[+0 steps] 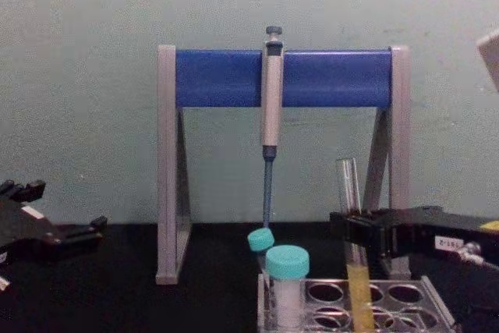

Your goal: Pick up the test tube from the test tube rack, shake it, then place it back into the test tube rack.

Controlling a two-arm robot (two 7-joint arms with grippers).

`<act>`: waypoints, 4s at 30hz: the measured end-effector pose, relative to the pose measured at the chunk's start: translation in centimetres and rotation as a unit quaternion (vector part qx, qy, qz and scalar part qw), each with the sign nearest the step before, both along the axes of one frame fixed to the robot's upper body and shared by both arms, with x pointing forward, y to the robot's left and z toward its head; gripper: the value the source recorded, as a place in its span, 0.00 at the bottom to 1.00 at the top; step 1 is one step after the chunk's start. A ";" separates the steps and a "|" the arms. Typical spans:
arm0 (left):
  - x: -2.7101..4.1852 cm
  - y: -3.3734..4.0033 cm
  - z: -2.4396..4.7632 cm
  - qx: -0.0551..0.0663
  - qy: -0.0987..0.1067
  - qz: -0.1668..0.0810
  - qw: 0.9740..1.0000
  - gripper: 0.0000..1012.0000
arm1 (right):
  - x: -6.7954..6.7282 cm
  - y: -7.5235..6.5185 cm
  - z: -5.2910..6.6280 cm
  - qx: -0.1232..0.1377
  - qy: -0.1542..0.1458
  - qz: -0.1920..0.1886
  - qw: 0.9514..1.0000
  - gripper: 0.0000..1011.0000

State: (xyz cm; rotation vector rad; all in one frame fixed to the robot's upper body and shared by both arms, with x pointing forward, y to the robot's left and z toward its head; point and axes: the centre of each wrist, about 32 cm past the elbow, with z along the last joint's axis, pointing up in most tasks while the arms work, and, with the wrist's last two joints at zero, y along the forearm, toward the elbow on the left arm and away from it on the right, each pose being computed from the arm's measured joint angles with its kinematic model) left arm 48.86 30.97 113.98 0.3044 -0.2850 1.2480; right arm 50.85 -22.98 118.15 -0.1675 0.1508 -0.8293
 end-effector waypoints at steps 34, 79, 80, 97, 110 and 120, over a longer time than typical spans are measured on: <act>0.00 0.00 0.00 0.000 0.000 0.000 1.000 1.00 | -1.0 -1.0 -0.4 0.015 -0.063 0.003 0.998 0.22; 0.00 0.00 0.00 0.000 0.000 0.000 1.000 1.00 | -1.9 -1.5 1.8 0.075 -0.162 0.018 0.984 0.22; 0.00 0.00 0.00 0.000 0.000 0.000 1.000 1.00 | -1.8 -1.5 1.8 0.075 -0.162 0.017 0.984 0.22; 0.00 0.00 0.00 0.000 0.000 0.000 1.000 1.00 | -3.3 -3.9 2.0 0.048 -0.165 -0.005 0.985 0.22; 0.00 0.00 0.00 0.000 0.000 0.000 1.000 1.00 | -5.5 -4.6 2.2 0.049 -0.136 0.035 0.989 0.22; 0.00 0.00 0.00 0.000 0.000 0.000 1.000 1.00 | -4.8 -2.7 2.1 0.072 -0.125 0.082 0.986 0.22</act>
